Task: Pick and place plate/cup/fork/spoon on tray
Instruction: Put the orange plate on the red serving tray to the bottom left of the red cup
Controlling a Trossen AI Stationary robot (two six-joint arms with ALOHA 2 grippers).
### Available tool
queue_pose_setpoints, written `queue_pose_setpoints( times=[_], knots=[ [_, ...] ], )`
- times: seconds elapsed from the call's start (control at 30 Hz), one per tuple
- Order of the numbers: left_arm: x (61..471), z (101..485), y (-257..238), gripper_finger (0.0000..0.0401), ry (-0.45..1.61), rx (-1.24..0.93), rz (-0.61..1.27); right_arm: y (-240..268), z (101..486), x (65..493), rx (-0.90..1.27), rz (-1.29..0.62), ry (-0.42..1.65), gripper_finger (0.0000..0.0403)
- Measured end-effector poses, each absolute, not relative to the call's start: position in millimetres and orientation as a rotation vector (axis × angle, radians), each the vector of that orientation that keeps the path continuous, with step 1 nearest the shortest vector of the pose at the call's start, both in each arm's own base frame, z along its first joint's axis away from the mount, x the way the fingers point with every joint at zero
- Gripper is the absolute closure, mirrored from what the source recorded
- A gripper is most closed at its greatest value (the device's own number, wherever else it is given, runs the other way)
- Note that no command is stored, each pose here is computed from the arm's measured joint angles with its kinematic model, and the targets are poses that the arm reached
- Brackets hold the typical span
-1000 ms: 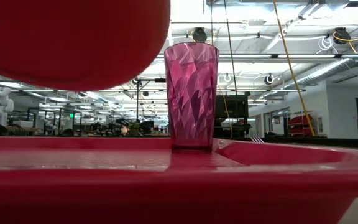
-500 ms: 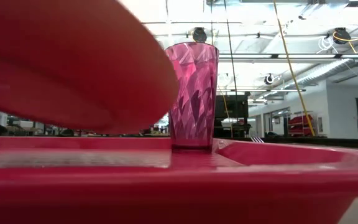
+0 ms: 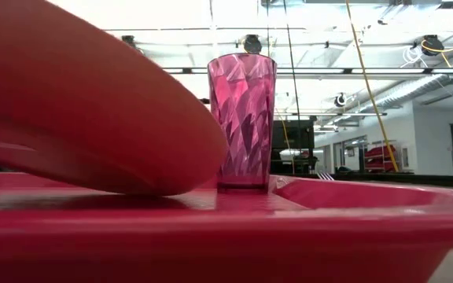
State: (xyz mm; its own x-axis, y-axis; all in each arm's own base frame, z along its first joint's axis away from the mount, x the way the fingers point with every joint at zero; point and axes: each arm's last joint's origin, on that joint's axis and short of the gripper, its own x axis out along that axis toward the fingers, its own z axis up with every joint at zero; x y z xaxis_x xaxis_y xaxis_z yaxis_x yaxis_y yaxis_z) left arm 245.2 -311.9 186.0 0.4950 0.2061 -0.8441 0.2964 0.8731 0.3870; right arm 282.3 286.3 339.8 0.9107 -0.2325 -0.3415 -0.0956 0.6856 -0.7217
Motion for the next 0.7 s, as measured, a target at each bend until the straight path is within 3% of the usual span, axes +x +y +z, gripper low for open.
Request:
queue_pose_setpoints(
  times=[0.43,0.7],
  knots=[
    [256.4,156.6,-289.5,0.0303,1.163,0.412,-0.005,286.3,339.8,282.3,-0.818,-0.078,0.431,0.0270],
    [264.2,151.9,-284.8,0.0293,1.195,0.320,-0.028,286.3,339.8,282.3,-0.818,-0.078,0.431,0.0270]
  ],
)
